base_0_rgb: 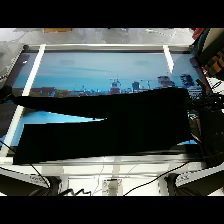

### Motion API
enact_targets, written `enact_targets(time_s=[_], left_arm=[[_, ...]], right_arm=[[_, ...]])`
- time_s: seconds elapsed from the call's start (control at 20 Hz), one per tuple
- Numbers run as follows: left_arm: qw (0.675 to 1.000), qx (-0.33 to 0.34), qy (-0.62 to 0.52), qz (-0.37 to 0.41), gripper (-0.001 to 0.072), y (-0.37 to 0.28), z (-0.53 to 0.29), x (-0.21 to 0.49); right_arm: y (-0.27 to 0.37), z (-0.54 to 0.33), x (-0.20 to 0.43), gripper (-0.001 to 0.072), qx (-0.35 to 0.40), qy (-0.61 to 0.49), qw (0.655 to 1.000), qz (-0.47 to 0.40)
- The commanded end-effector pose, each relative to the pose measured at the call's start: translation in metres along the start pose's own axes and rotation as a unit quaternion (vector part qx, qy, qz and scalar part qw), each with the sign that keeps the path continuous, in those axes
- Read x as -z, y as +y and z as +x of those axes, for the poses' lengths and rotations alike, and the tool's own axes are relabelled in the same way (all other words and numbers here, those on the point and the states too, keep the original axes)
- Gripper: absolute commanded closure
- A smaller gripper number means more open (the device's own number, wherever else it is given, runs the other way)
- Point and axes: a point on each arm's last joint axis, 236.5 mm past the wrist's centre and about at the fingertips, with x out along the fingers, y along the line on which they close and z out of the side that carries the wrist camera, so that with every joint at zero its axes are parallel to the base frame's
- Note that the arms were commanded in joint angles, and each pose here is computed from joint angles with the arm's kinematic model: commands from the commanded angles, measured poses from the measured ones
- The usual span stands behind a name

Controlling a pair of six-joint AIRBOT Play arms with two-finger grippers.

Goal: Fold the clothes and pants, and hang the long-sleeved shirts on hangers.

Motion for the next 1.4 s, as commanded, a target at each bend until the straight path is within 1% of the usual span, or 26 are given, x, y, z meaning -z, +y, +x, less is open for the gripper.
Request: enact_targets(time_s=[0.0,0.15,0.3,0.4,0.5,0.65,0.7,0.8,0.9,0.95,1.0,1.05,1.15,1.2,1.25,1.3,1.35], left_arm=[[1.0,-0.017,-0.009,0.003,0.0699,0.006,0.003,-0.006],[1.0,-0.026,-0.001,0.001,0.0699,0.016,0.013,-0.005],[0.995,-0.01,0.095,-0.019,0.0701,0.02,0.048,0.041],[0.983,-0.052,0.172,-0.041,0.0701,0.042,0.065,0.086],[0.966,-0.09,0.237,-0.045,0.0701,0.063,0.073,0.124],[0.963,-0.096,0.247,-0.047,0.0701,0.069,0.081,0.135],[0.967,-0.096,0.232,-0.044,0.0701,0.068,0.083,0.127],[0.983,-0.07,0.163,-0.034,0.07,0.048,0.085,0.09],[0.998,-0.025,0.047,-0.017,0.07,0.011,0.069,0.023],[1.0,-0.008,-0.024,-0.001,0.07,-0.01,0.047,-0.019],[0.996,-0.006,-0.088,0.021,0.07,-0.027,0.021,-0.055],[0.987,-0.02,-0.152,0.049,0.0701,-0.043,-0.012,-0.089],[0.957,-0.048,-0.268,0.096,0.0701,-0.074,-0.08,-0.138],[0.94,-0.054,-0.32,0.106,0.07,-0.087,-0.109,-0.151],[0.926,-0.064,-0.355,0.115,0.07,-0.094,-0.131,-0.156],[0.922,-0.081,-0.358,0.124,0.0701,-0.091,-0.136,-0.151],[0.93,-0.107,-0.328,0.123,0.0701,-0.076,-0.124,-0.137]], right_arm=[[-0.005,0.0,-0.008,0.0685,0.011,-0.016,1.0,0.002],[-0.015,0.001,-0.022,0.0685,0.036,-0.044,0.998,0.015],[-0.014,0.009,-0.037,0.0685,0.055,-0.061,0.997,0.001],[-0.011,0.015,-0.041,0.0685,0.063,-0.062,0.996,-0.009],[-0.011,0.018,-0.04,0.0685,0.071,-0.053,0.996,-0.018],[-0.014,0.018,-0.037,0.0685,0.077,-0.047,0.996,-0.02],[-0.014,0.018,-0.037,0.0685,0.077,-0.047,0.996,-0.02],[-0.013,0.018,-0.038,0.0685,0.075,-0.05,0.996,-0.019],[-0.013,0.018,-0.038,0.0685,0.075,-0.049,0.996,-0.019],[-0.013,0.018,-0.038,0.0685,0.075,-0.049,0.996,-0.018],[-0.012,0.018,-0.037,0.0685,0.074,-0.048,0.996,-0.011],[-0.012,0.018,-0.037,0.0685,0.072,-0.047,0.996,-0.01],[-0.009,0.019,-0.033,0.0685,0.067,-0.04,0.997,-0.01],[-0.008,0.019,-0.032,0.0685,0.065,-0.038,0.997,-0.01],[-0.007,0.019,-0.031,0.0685,0.063,-0.035,0.997,-0.008],[-0.006,0.02,-0.029,0.0685,0.059,-0.031,0.998,-0.006],[-0.005,0.02,-0.028,0.0685,0.058,-0.029,0.998,-0.006]])
